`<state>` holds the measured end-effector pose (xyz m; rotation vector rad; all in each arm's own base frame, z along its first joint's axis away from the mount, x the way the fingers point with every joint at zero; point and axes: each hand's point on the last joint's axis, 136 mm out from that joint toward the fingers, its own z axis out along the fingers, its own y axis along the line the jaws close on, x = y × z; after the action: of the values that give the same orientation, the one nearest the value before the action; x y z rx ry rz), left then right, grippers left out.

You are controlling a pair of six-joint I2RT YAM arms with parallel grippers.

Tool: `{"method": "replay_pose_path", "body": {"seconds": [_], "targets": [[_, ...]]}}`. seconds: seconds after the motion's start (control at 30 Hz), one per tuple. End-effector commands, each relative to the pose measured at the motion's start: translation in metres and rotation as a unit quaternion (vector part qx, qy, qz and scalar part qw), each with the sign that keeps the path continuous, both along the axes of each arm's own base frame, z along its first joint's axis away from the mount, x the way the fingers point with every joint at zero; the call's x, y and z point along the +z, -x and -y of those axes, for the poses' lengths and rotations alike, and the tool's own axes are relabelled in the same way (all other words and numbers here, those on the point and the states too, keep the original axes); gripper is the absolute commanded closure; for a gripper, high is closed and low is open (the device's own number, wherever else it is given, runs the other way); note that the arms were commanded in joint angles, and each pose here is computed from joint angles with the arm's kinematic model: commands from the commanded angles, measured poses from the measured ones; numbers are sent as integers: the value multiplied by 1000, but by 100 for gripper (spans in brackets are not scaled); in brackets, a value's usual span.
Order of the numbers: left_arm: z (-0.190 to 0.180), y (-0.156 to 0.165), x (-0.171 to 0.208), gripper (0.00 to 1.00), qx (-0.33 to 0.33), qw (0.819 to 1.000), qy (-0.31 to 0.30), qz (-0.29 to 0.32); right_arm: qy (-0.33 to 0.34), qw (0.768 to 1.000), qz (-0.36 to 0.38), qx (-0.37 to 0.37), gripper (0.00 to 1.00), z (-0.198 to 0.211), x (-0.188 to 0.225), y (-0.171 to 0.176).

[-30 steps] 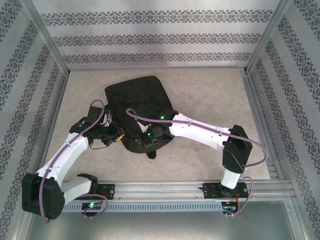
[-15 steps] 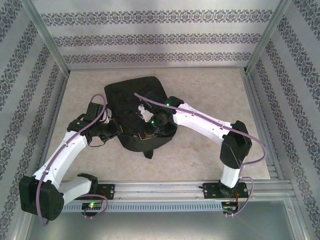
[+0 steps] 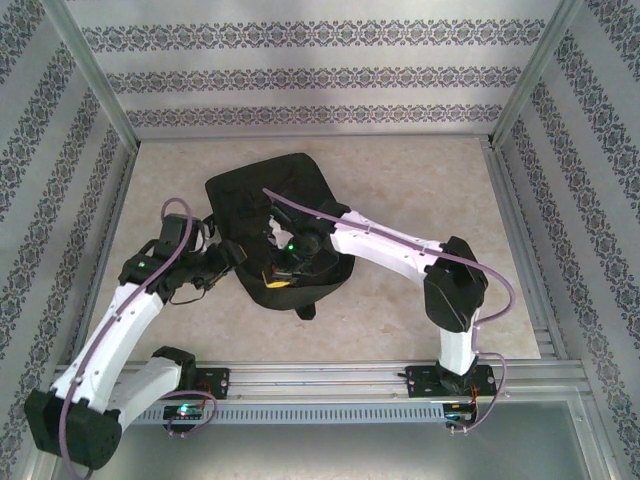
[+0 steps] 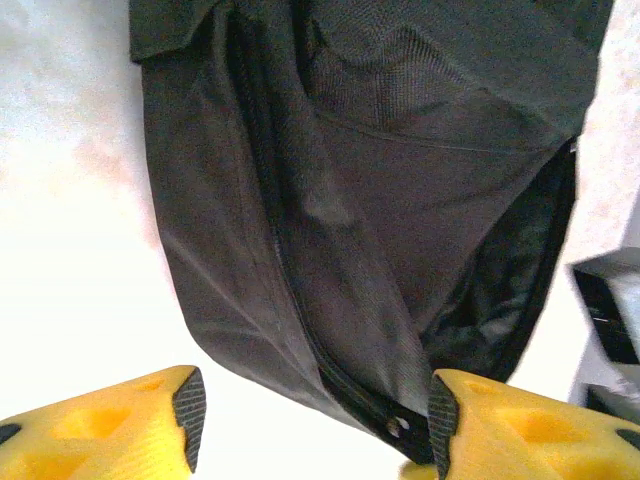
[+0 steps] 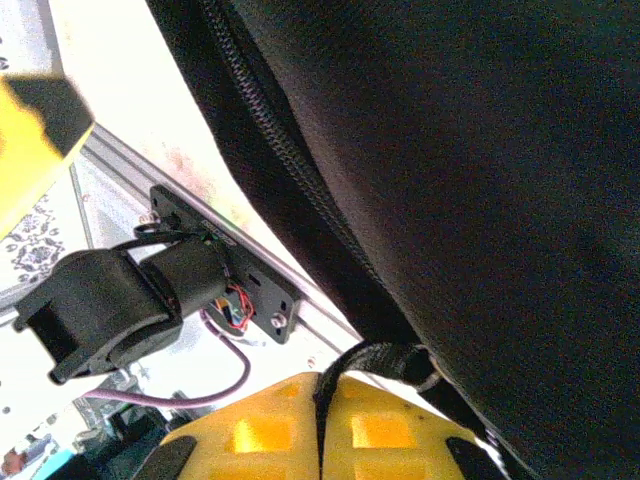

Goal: Pack the student bag

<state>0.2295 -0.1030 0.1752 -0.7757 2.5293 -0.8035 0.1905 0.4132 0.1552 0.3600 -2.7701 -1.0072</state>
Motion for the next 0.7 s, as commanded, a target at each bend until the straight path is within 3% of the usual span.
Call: {"method": "replay_pose_path", "body": {"seconds": [0.0,0.2,0.4,0.67], "targets": [[-3,28,-14,35,61,994,35,-83,-34,999,6,-25,100,-26,10,-8],[-6,45,-32,15,101,986,53,-125,-85,995,14,-48,100,-52,27,-23],[-8,43,-33,26,111,986,57,-107,-131,989,1,-67,100,-73,38,-33],[5,31,-37,38,113,984,106,-90,-93,995,47,-9,100,-20,19,-11]]}}
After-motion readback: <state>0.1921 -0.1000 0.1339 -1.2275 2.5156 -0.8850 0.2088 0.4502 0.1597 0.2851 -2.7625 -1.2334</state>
